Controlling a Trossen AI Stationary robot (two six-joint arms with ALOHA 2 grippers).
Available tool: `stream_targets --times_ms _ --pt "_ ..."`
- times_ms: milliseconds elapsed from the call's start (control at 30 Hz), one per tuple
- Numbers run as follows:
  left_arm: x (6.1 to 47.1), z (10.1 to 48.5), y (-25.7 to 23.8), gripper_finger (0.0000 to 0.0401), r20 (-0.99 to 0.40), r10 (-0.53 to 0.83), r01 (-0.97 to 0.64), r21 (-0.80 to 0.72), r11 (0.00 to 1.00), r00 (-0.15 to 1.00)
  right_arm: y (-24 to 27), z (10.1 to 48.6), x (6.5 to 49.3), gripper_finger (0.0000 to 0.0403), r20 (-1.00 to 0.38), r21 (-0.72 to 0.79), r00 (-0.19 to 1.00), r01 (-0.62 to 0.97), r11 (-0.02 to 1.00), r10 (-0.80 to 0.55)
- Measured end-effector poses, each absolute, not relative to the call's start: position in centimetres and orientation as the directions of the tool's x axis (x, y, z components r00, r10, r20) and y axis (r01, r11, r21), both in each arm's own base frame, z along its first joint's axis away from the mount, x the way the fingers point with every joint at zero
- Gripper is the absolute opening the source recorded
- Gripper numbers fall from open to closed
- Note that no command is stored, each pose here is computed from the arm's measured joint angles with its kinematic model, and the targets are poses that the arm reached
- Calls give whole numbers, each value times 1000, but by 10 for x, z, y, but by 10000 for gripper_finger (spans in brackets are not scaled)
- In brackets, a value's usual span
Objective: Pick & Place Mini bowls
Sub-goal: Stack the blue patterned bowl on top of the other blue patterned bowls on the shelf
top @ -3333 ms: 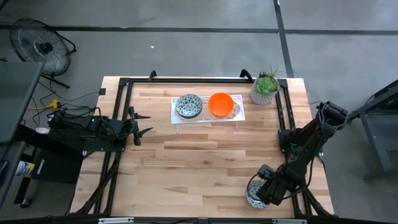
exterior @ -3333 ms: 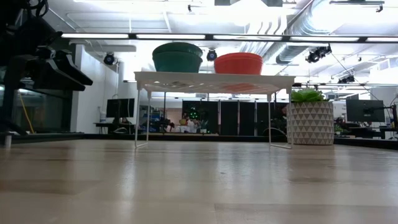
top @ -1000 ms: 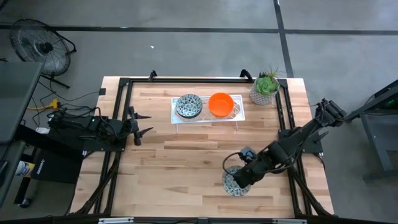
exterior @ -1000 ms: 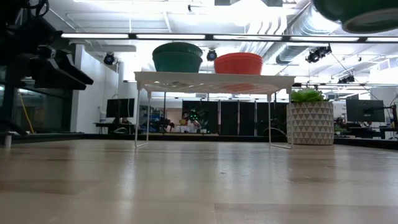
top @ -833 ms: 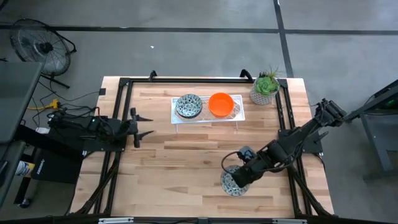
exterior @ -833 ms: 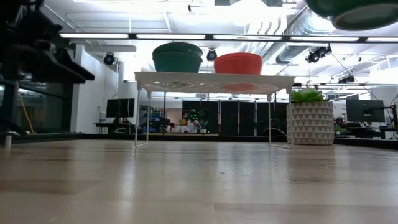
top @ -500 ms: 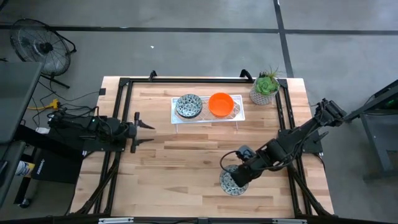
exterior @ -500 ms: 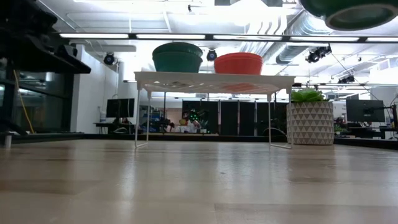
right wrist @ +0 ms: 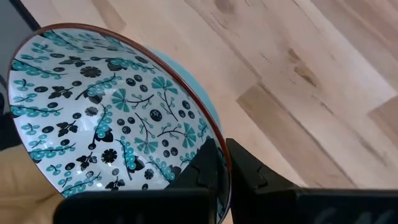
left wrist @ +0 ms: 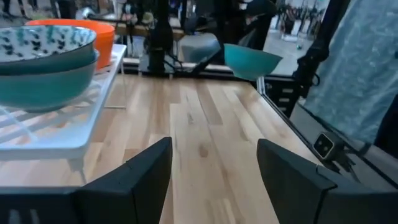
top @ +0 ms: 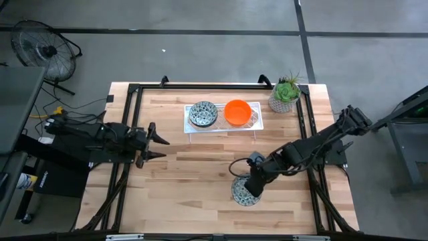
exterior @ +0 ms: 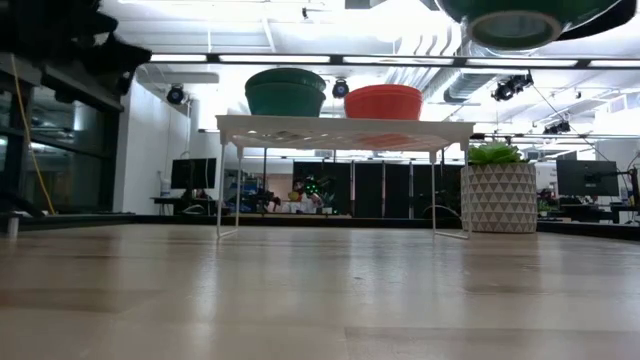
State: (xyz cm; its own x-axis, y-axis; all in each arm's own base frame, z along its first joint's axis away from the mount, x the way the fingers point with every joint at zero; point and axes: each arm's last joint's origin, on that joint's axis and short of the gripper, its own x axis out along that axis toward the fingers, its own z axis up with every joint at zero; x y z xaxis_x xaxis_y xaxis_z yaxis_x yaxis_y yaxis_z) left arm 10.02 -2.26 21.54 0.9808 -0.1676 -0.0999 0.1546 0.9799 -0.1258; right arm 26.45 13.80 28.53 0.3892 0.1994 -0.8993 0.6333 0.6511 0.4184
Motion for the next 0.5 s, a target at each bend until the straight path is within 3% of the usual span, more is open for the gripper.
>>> stream_targets --times_ms 233,500 --pt "132 260 -32 232 -208 -197 208 31 978 958 121 285 273 2 -896 421 378 563 711 232" --pt "182 308 -44 232 -500 -126 254 196 947 857 94 285 281 2 -901 424 352 599 679 252"
